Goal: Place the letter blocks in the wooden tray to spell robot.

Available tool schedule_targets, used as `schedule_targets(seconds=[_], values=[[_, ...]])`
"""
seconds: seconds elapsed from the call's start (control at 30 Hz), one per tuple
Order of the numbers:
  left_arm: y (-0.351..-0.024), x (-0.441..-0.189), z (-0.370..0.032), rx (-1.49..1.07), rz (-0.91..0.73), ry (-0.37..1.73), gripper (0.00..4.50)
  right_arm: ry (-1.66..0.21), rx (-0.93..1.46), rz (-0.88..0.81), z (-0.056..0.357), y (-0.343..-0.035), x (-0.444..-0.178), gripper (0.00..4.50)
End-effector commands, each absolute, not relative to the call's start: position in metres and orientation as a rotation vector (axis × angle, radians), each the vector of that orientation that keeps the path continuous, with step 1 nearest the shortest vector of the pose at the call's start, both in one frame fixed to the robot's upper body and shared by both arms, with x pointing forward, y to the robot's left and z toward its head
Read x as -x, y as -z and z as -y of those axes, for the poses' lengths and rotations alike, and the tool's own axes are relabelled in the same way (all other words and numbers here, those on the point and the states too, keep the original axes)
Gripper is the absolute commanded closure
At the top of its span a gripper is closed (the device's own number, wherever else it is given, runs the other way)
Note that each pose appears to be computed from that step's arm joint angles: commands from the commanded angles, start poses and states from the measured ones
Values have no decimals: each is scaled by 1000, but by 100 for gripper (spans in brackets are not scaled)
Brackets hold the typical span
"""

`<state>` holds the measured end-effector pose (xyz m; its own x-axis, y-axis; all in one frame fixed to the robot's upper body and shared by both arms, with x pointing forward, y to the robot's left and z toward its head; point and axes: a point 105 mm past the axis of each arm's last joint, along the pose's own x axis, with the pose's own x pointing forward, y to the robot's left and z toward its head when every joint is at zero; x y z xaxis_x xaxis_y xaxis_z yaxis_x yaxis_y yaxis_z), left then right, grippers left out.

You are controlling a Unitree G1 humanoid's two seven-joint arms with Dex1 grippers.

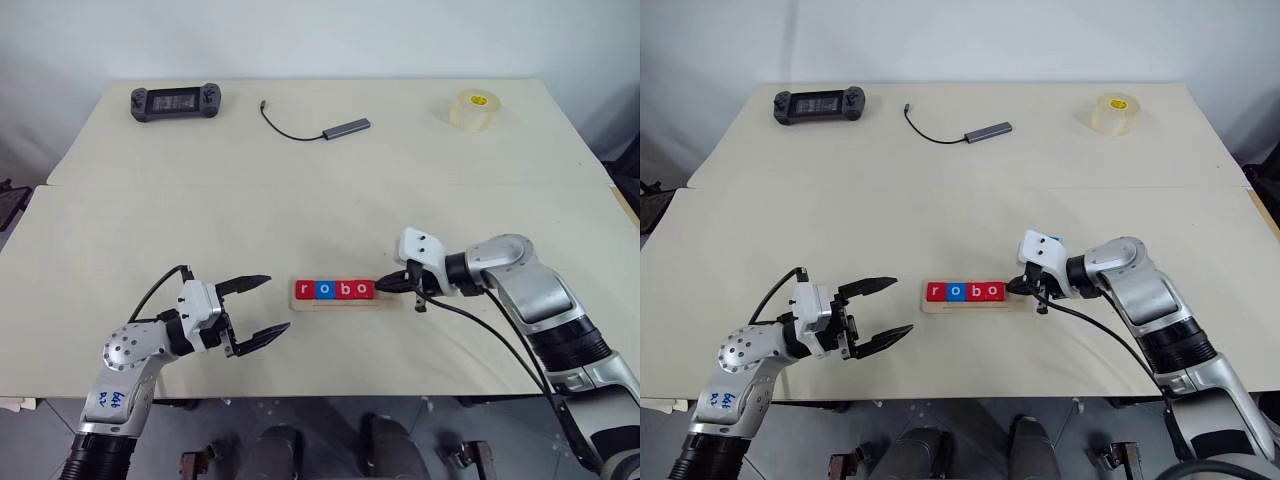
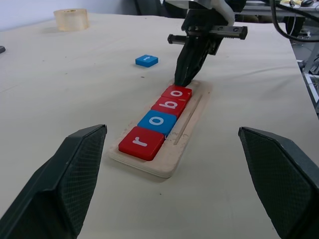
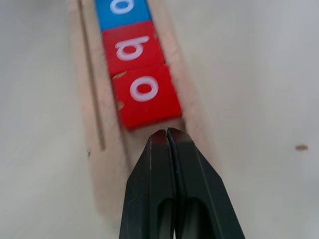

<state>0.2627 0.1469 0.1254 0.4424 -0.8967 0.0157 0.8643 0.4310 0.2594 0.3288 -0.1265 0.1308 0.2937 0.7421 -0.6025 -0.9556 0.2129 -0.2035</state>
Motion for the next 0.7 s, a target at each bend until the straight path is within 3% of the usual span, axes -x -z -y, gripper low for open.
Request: schedule_targets(seconds=[0.03, 0.2, 0.33, 0.43, 0.7], values=[[-132, -261, -150, -245, 190, 1096, 0, -1233, 609, -393, 127, -137, -324, 446], [-133, -261, -149, -247, 192, 1100, 0, -1191, 572, -351, 130, -139, -325, 446], [-132, -260, -150, -245, 189, 1097, 0, -1110, 484, -195, 145, -161, -321, 430], [-131, -259, -152, -243, 182, 1097, 0, -1052, 434, -92, 159, -170, -310, 360], [-130, -265, -155, -223, 173, 1104, 0, -610, 348, 46, 219, -162, -285, 91]])
